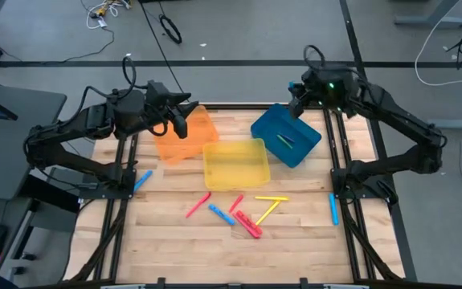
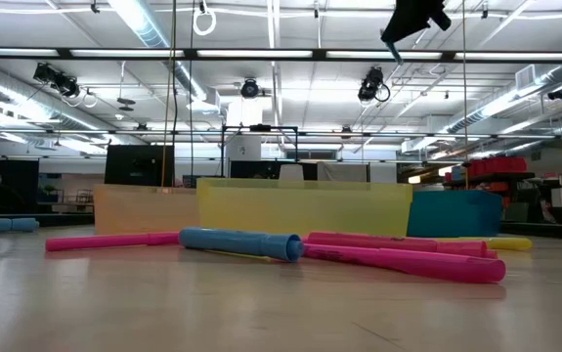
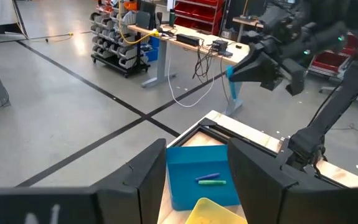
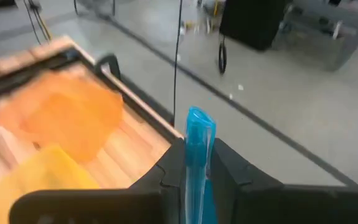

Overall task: Pick & Place Markers
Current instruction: Put the blue pen into the blue bin

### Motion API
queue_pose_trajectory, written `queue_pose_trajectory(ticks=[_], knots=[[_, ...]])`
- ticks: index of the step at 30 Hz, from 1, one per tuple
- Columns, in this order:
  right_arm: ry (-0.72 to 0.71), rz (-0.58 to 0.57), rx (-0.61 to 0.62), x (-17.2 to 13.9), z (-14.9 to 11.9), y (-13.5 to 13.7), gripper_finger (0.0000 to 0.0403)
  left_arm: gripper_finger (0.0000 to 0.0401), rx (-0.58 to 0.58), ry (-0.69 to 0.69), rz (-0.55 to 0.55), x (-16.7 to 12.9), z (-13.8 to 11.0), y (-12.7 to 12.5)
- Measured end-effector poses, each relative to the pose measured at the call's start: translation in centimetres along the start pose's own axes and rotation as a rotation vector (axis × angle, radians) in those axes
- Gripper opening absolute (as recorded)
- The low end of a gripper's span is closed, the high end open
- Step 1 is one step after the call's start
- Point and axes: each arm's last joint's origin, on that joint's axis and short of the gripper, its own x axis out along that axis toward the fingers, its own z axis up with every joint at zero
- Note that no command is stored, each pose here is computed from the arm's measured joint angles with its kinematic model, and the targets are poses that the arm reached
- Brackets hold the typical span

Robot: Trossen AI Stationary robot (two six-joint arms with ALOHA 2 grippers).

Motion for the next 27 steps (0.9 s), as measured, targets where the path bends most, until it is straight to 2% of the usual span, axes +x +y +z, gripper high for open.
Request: queue_pose_trajectory(ticks=[7,11,19,27], knots=[[0.286,0.063,-0.004,3.6,1.7,-1.0,0.0045,0.0177,0.006,0.012,-0.002,0.3,-0.2,-0.1],[0.444,0.092,0.01,6.1,1.6,-1.3,0.0045,0.0177,0.004,0.019,0.001,0.7,-0.4,-0.3],[0.721,0.116,-0.02,11.2,-1.2,-1.1,0.0045,0.0177,0.009,0.047,0.006,1.6,-0.9,-0.7],[0.796,0.111,-0.019,14.8,-5.1,-0.6,0.0045,0.0177,0.014,0.052,0.008,1.7,-1.0,-0.8]])
